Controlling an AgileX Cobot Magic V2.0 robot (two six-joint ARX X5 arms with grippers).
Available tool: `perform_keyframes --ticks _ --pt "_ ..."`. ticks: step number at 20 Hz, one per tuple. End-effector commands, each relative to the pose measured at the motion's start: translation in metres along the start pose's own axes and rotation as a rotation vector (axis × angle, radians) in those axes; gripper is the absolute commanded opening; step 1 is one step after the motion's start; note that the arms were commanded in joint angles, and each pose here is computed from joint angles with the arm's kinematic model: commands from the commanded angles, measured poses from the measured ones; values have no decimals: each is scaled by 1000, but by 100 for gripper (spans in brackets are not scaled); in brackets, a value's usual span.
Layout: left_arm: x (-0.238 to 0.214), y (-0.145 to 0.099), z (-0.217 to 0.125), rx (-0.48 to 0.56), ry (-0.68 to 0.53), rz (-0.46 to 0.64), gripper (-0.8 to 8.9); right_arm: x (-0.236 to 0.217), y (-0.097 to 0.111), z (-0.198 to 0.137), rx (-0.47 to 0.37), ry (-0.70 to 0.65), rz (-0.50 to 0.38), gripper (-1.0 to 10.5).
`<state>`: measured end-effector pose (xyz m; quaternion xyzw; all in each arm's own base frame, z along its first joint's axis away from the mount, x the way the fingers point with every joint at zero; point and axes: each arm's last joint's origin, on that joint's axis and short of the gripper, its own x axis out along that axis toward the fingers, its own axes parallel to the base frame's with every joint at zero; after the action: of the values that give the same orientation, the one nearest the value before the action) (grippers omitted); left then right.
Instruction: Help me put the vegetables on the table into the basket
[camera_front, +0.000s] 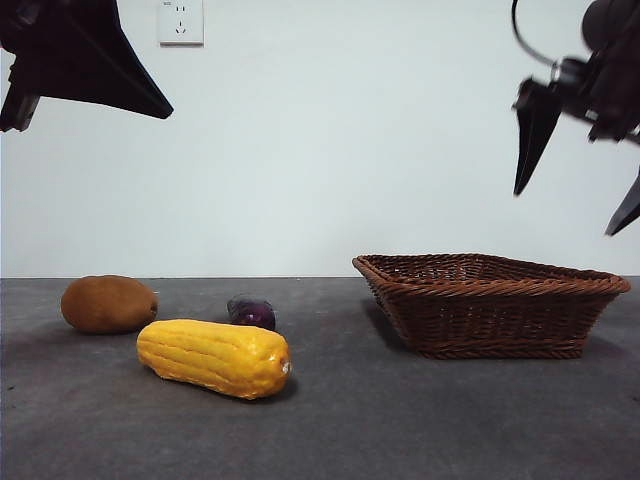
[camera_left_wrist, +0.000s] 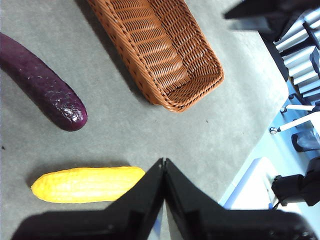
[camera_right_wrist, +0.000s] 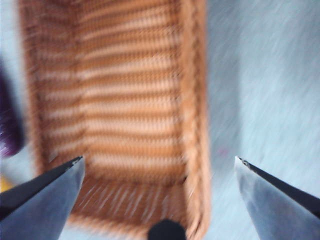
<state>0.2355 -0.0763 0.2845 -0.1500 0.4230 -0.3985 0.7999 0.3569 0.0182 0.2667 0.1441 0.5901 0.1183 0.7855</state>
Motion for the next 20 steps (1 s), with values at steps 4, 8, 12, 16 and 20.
perform_keyframes --ticks 4,8,12,16,20 --pt "1 0 -2 28 18 0 -1 44 -10 29 -49 79 -57 502" --pt "1 0 -3 22 24 0 -1 70 -18 38 -52 127 -53 475" --pt "1 1 -4 17 31 1 -2 85 -24 39 -54 161 -48 239" --pt "1 0 -4 9 34 1 -1 88 -25 39 -71 168 -39 -17" --pt "2 0 -6 -60 48 1 -1 88 -25 38 -60 175 -40 -17"
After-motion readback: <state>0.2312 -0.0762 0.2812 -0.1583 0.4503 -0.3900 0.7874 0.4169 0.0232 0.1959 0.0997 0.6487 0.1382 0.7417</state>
